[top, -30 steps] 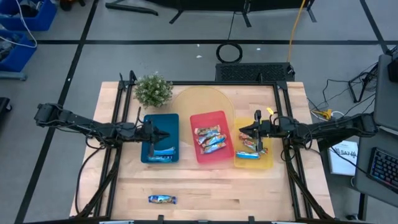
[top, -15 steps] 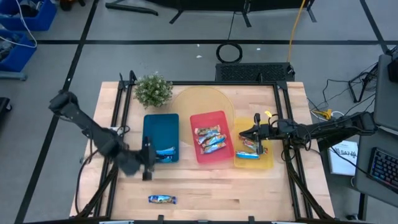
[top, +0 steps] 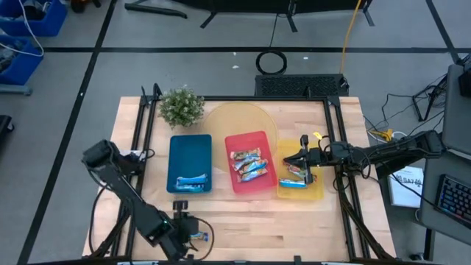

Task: Pick and place Granola Bars by type
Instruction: Put the blue granola bar into the blue bin

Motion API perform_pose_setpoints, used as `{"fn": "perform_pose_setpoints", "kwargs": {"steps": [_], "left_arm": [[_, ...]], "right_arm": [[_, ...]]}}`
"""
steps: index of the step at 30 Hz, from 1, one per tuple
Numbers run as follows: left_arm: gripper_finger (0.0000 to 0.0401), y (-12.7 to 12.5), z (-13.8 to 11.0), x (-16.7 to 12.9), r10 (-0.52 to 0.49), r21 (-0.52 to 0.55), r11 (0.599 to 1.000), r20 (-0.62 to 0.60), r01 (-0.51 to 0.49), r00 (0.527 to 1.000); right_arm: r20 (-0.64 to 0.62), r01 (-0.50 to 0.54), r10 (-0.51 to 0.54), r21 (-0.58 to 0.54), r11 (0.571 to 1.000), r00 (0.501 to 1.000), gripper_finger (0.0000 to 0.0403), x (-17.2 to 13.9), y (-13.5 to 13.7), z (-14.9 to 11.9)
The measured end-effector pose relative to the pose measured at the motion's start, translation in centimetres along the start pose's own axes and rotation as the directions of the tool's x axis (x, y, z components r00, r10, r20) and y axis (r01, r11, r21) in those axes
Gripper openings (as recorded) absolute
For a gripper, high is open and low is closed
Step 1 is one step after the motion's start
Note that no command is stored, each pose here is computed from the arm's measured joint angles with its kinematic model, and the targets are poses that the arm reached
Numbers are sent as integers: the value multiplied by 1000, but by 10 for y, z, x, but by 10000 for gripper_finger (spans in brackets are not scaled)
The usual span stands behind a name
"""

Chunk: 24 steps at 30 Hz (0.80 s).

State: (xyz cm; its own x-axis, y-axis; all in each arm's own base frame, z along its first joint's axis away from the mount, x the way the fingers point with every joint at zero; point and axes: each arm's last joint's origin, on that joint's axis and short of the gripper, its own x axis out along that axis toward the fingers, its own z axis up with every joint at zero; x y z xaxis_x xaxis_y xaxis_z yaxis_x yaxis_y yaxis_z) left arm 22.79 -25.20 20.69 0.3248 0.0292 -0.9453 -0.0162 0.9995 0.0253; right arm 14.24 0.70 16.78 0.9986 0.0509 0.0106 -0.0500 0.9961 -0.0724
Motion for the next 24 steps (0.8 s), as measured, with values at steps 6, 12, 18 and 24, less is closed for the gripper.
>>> {"fn": "perform_pose_setpoints", "kwargs": {"steps": [6, 12, 18, 24], "left_arm": [[300, -11, -6, 12, -101, -39, 995, -147, 96, 984], [365, -13, -7, 17, -85, -63, 995, -70, 81, 994], [376, -12, -14, 36, -133, -63, 989, -37, 130, 990], [376, 1, -30, 58, -98, -102, 990, -52, 92, 994]], "right_arm": [[4, -8, 8, -21, 1000, 1000, 1, 0, 1, 0], [5, -7, 7, -22, 1000, 1000, 0, 0, 1, 1], [4, -7, 7, -23, 1000, 1000, 0, 0, 1, 0], [3, -6, 6, -52, 999, 1000, 0, 0, 1, 0]]}}
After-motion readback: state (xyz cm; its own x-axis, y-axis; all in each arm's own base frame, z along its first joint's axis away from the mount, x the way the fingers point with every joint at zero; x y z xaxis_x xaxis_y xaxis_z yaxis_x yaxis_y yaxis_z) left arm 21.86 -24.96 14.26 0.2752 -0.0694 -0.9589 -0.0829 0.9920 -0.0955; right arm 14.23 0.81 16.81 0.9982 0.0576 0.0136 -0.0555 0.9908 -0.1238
